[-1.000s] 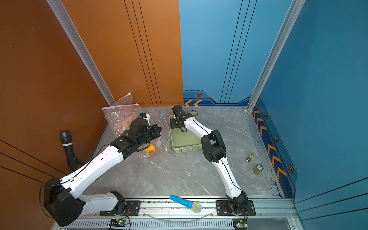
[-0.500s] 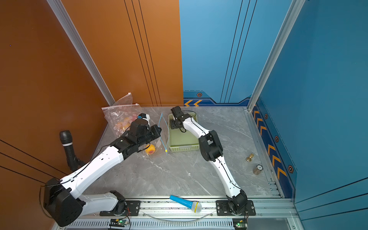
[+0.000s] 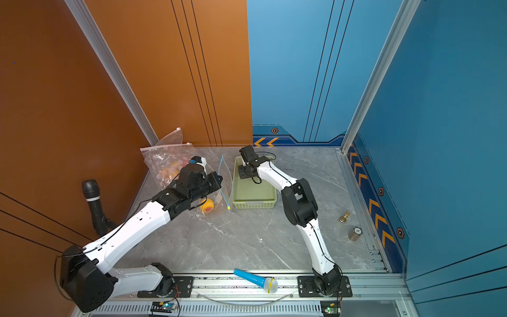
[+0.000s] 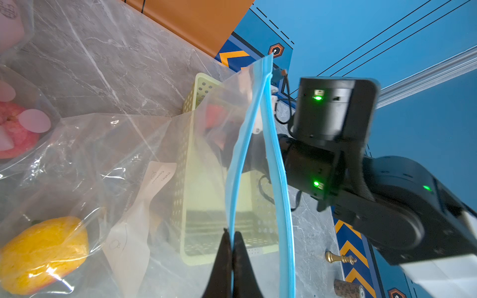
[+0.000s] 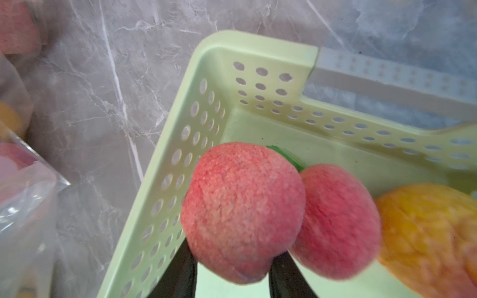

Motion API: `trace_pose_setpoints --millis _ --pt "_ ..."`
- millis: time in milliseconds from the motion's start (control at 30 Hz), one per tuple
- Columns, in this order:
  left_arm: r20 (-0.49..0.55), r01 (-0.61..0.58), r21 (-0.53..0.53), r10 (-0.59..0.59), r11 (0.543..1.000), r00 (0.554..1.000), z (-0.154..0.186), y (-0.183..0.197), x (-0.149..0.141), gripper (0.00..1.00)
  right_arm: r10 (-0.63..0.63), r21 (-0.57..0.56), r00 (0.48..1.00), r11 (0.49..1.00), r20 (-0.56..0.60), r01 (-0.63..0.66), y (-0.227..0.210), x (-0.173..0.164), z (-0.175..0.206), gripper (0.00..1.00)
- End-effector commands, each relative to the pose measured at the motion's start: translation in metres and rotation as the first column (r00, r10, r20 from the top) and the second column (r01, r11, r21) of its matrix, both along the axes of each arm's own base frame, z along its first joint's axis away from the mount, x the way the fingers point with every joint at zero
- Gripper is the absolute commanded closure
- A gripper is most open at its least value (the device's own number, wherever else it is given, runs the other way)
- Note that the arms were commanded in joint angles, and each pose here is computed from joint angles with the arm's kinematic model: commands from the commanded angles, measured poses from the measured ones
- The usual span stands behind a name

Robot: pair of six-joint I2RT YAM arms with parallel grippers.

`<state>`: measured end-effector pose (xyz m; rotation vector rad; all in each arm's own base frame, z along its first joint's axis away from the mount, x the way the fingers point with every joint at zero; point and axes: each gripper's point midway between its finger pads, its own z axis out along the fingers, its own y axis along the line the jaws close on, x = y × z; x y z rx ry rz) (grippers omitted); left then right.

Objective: Place the peach in a zip-top bag and seal the zipper
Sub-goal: Pick up the peach from the basket, then place the peach in the zipper food storage bag.

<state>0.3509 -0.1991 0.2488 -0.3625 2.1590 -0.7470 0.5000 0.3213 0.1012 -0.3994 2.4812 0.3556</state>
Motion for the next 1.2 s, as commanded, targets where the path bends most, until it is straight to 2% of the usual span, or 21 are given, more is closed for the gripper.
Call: trace_pose_setpoints --millis 0,100,267,567,867,1167 --pt "0.021 0.003 -0.004 -0.003 1.0 1.0 0.005 0.001 -0.003 1.0 -0.003 0.031 1.0 1.0 0.022 0.003 -0.003 -0.018 0.027 0.74" --pt "0.024 0.002 0.0 -0.002 1.0 1.0 0.006 0.002 -0.003 1.0 -0.009 0.009 1.0 1.0 -0.024 0.009 -0.015 -0.045 0.02 0.75" --pt "0.005 0.015 0.039 -0.015 0.999 1.0 0.0 0.001 -0.002 1.0 -0.001 0.049 1.0 0.999 -0.011 0.002 -0.026 -0.08 0.042 0.75" --pt "-0.025 0.079 0.066 -0.078 0.995 0.997 -0.013 -0.023 0.019 1.0 -0.002 0.178 0.998 0.984 0.056 -0.008 -0.041 -0.117 0.095 0.75" --pt "-0.033 0.126 0.055 -0.124 0.99 0.992 -0.019 -0.054 0.052 1.0 0.021 0.323 0.993 0.944 0.12 -0.059 -0.035 -0.134 0.148 0.74" --pt "-0.03 0.139 0.053 -0.138 0.989 0.99 -0.017 -0.06 0.057 1.0 0.076 0.452 0.99 0.884 0.115 -0.121 -0.004 -0.135 0.157 0.74"
